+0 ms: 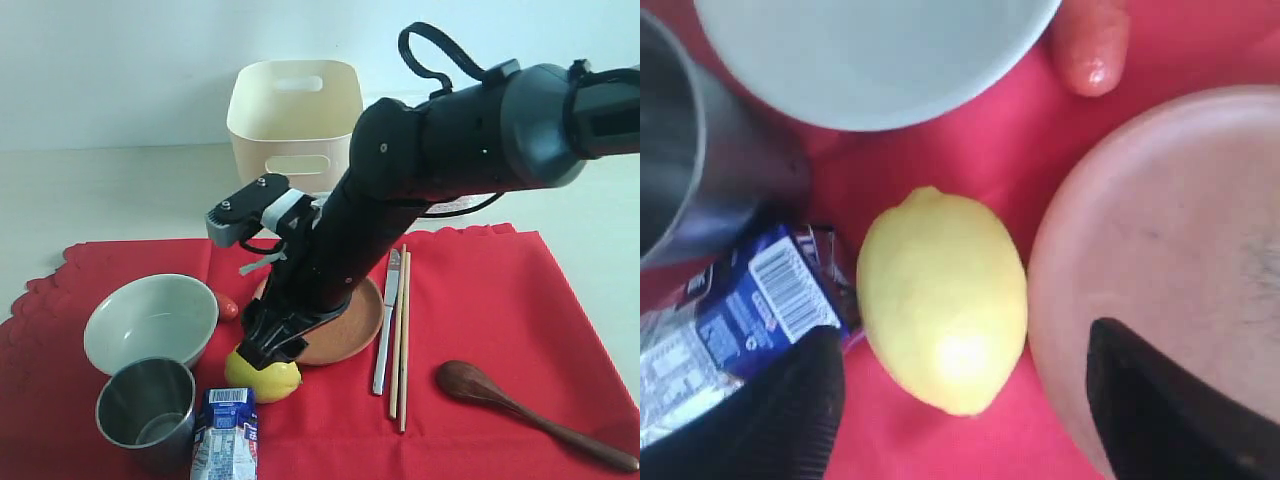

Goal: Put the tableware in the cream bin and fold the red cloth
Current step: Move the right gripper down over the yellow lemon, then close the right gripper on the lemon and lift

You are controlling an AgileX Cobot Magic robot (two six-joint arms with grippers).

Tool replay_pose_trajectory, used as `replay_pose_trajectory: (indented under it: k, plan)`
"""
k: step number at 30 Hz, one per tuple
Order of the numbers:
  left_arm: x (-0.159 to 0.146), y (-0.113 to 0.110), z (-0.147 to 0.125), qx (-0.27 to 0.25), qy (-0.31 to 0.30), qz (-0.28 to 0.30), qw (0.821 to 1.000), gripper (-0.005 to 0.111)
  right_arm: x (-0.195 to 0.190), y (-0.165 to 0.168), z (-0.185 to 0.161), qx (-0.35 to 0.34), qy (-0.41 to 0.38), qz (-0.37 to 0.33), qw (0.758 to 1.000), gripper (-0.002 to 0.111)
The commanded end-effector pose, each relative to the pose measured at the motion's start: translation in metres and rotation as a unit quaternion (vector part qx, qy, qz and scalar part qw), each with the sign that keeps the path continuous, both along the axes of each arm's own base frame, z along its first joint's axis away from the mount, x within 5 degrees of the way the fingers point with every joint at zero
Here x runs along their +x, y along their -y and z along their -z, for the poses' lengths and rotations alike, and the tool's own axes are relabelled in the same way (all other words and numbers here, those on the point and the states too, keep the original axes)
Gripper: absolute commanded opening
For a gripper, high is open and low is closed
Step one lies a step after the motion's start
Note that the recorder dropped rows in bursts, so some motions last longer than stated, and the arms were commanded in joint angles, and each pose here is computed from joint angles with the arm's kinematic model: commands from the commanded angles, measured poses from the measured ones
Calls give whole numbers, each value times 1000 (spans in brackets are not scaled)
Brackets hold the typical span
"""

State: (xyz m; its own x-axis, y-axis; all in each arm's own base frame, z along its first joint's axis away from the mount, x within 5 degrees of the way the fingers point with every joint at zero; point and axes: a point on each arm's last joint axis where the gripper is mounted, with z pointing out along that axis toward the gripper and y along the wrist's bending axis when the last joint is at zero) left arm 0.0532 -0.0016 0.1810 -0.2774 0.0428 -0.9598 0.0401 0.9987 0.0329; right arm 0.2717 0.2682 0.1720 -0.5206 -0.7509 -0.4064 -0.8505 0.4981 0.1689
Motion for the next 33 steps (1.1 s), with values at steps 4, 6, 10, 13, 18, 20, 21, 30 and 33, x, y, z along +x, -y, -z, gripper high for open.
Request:
replay_pose_trajectory:
  k: [4,6,10,13,18,20,21,30,33]
  plan:
    - [0,0,0,-6,6,0,1000,0,13,-16,5,-5,-29,23,999,66]
    - [0,0,0,-6,6,0,1000,0,14,-21,9,-10,-35,23,999,65]
    - [0,0,0,-6,6,0,1000,0,14,-29,14,-18,-37,17,999,63]
    - [0,0,0,-6,6,0,1000,0,14,-33,17,-22,-40,15,999,63]
    - [0,0,0,-6,6,0,1000,0,11,-36,24,-37,-44,9,998,63]
    - [0,0,0,-6,6,0,1000,0,10,-37,28,-41,-49,7,998,63]
    - [0,0,0,-6,6,0,1000,0,9,-38,30,-43,-51,5,998,63]
    - [0,0,0,-6,6,0,1000,0,8,-38,34,-49,-57,10,997,37]
    - [0,0,0,-6,6,0,1000,0,8,-39,34,-48,-56,10,997,12]
